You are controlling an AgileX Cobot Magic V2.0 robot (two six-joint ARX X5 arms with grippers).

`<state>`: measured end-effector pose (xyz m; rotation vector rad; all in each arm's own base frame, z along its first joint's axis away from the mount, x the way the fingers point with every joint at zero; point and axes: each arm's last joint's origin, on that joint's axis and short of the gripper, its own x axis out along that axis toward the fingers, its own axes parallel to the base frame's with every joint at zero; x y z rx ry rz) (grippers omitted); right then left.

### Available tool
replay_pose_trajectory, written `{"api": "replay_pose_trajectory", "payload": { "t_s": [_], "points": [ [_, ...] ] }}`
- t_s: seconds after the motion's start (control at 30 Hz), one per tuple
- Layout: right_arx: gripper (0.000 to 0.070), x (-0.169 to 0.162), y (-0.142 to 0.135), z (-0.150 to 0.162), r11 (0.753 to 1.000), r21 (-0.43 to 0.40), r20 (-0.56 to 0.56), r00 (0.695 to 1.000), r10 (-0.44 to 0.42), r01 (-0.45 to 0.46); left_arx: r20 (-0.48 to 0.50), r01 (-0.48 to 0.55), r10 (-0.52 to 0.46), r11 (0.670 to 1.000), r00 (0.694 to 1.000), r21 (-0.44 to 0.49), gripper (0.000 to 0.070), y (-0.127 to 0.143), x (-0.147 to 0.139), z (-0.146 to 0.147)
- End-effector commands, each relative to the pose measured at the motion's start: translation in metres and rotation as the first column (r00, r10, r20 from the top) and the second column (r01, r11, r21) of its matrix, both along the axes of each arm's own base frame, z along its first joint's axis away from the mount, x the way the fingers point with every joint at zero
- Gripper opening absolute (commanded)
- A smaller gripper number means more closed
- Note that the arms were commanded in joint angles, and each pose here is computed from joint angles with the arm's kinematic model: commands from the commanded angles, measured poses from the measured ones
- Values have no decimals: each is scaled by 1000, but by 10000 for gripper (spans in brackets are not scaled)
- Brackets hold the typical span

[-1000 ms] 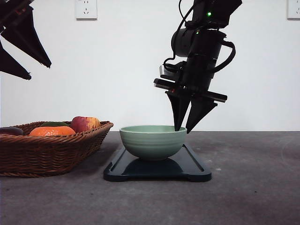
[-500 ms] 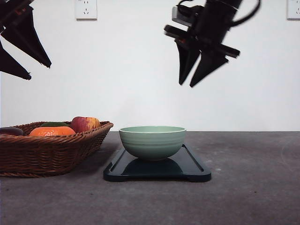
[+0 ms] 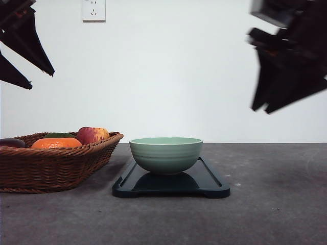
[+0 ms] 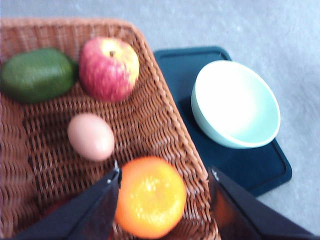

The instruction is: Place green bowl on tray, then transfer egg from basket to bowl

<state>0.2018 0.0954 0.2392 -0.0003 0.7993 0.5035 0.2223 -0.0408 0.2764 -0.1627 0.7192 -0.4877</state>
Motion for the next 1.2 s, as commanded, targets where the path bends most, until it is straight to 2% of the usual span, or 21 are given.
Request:
{"api": "replay_pose_trajectory", "payload": {
  "t_s": [0.0,0.17,0.3,0.43,0.6,0.67,0.77,1.17],
  "points": [
    [174,-9,-3,4,1000,22,41,999,4,-5,7,9,-9,1000,1000,-7,350,-1,2,5],
    [174,-30,-12,12,998,55,167,986,11,-21,-21,-1,1,1000,1000,10,350,0,0,5],
    [174,-33,-14,21,996,77,246,969,14,-34,-4,-44,45,992,999,119,351,-5,6,17],
    [174,-32,-13,23,996,85,264,965,13,-37,-25,-58,63,980,998,188,352,-16,21,33],
    [174,-32,-13,23,996,85,263,965,15,-38,-124,-58,86,975,989,215,363,-33,53,42],
    [174,-32,-13,23,996,85,263,965,15,-38,-164,-74,113,971,980,227,387,-37,67,41],
    [174,-32,-13,23,996,85,263,965,15,-39,-199,-101,157,959,967,266,434,-43,88,33],
    [174,-32,-13,22,996,84,260,965,15,-38,-342,-126,249,931,906,343,437,-53,135,-29]
  ]
}}
